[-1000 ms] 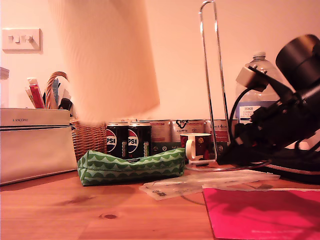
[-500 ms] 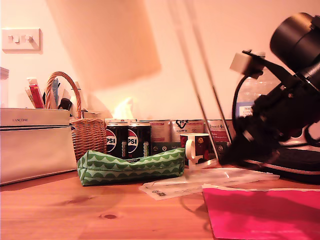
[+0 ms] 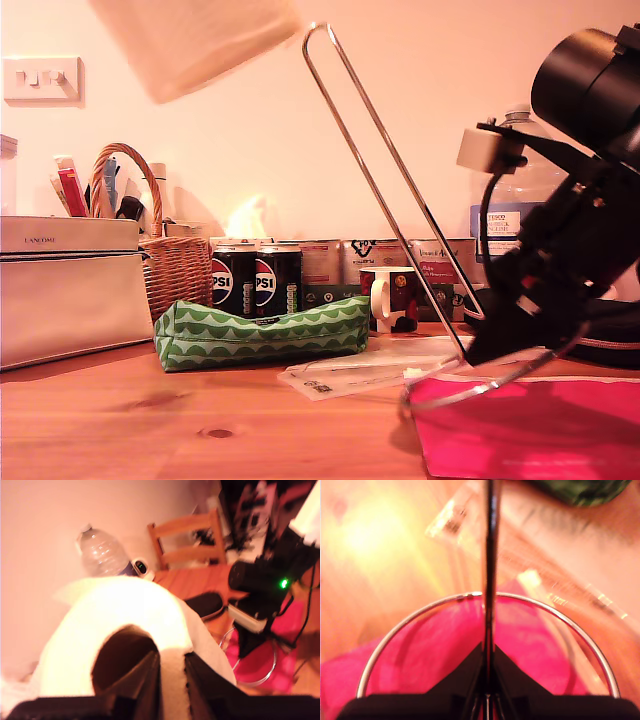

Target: Insert the paper towel roll into the metallic stand.

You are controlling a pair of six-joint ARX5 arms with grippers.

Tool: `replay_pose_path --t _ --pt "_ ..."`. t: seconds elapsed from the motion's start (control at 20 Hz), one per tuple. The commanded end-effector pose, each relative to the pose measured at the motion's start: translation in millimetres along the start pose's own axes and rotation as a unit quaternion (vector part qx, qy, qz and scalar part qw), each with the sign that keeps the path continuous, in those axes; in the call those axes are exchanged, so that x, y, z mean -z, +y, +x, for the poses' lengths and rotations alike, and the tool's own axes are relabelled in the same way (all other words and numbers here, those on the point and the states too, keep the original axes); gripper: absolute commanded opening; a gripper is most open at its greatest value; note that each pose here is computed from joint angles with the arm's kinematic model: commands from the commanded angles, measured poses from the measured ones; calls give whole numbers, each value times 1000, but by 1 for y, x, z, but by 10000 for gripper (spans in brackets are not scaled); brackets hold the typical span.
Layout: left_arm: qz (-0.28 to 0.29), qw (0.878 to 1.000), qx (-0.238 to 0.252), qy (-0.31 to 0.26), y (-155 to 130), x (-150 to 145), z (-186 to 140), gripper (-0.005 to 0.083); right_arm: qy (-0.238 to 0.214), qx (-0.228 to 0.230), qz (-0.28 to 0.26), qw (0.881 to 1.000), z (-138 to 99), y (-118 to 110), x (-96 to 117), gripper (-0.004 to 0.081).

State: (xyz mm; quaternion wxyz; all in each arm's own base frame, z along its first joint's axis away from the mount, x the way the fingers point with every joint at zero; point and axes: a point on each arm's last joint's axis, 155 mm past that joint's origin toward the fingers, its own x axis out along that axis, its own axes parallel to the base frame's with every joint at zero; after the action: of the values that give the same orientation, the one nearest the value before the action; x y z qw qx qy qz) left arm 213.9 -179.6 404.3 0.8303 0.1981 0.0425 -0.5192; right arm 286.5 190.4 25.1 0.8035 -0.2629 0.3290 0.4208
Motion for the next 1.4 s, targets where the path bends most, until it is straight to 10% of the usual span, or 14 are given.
replay_pose_path --t 0.0,0.75,1.35 --pt "-10 1000 12 -19 8 -5 2 -24 0 -3 -5 1000 -3 2 -3 -13" --pt "-51 990 78 -103 15 -22 -13 -24 27 15 -44 999 0 10 -2 -13" --pt "-40 988 95 -119 10 -28 -15 -24 23 49 -55 997 -17 -20 -48 -13"
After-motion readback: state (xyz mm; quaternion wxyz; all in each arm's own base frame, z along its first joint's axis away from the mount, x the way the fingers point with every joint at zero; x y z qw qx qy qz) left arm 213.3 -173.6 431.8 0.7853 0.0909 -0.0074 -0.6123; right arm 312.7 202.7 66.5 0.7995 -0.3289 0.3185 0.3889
